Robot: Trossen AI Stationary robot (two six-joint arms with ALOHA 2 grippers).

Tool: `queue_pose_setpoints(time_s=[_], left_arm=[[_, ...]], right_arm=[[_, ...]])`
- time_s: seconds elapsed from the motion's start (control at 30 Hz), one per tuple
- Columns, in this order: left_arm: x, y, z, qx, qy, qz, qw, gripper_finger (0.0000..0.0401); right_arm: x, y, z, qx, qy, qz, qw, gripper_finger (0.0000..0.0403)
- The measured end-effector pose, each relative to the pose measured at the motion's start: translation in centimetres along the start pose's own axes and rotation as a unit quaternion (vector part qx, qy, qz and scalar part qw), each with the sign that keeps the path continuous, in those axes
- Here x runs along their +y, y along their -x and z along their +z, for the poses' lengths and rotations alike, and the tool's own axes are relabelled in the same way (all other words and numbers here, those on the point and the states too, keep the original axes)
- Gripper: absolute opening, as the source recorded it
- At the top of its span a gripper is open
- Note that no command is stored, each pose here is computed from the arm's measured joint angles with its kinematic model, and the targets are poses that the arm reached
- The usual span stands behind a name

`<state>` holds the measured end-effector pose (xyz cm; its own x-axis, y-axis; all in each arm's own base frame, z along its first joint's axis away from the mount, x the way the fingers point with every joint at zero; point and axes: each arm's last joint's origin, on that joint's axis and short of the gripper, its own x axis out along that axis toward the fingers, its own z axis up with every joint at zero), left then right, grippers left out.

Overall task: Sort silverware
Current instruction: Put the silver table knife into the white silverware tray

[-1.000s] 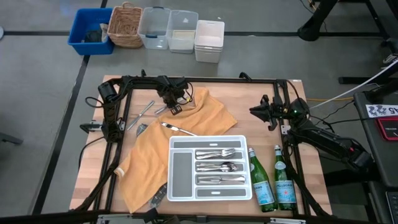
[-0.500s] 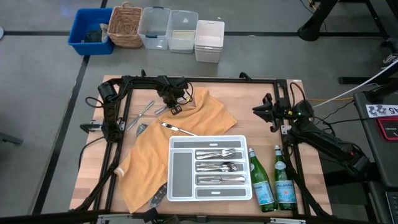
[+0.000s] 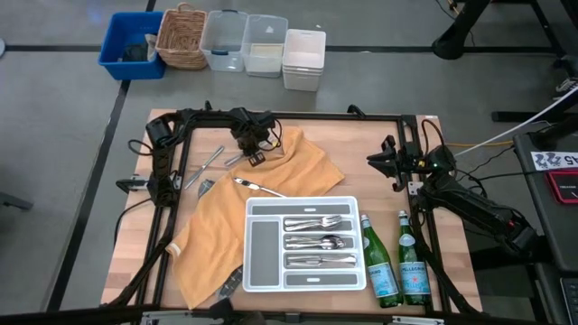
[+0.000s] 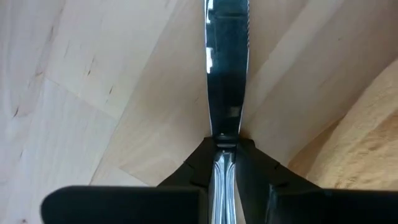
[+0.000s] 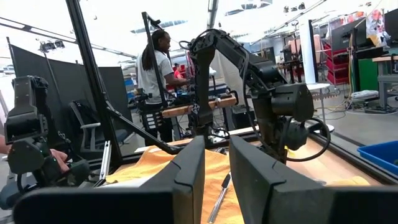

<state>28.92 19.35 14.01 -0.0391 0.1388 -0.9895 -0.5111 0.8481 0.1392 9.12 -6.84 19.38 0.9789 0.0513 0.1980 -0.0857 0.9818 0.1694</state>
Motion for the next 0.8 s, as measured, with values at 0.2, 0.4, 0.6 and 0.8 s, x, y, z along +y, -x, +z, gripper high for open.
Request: queue_pose_setpoints(time_s=[0.2,0.4,0.6,0.8], left_arm=[[0.1,0.7,0.6,-0.004,-0.018,-0.006,1.000,0.0041],[0.1,0.7,0.5,0.001,-0.018,0.000,1.000,0.0042],[0.1,0.9,-0.1,0.031,-0.023,0.000,0.999,0.0042],[0.1,1.0,-0.5,0.050,-0.024,0.000,0.998,0.0042]], right_arm=[[0.0,0.0,0.0,0.000,0.000,0.000,1.000,0.0078],[0.0,0.0,0.0,0.000,-0.001,0.000,1.000,0.0078],[0.0,0.0,0.0,0.000,-0.001,-0.001,1.000,0.0078],[0.0,0.0,0.0,0.000,-0.001,-0.001,1.000,0.0078]])
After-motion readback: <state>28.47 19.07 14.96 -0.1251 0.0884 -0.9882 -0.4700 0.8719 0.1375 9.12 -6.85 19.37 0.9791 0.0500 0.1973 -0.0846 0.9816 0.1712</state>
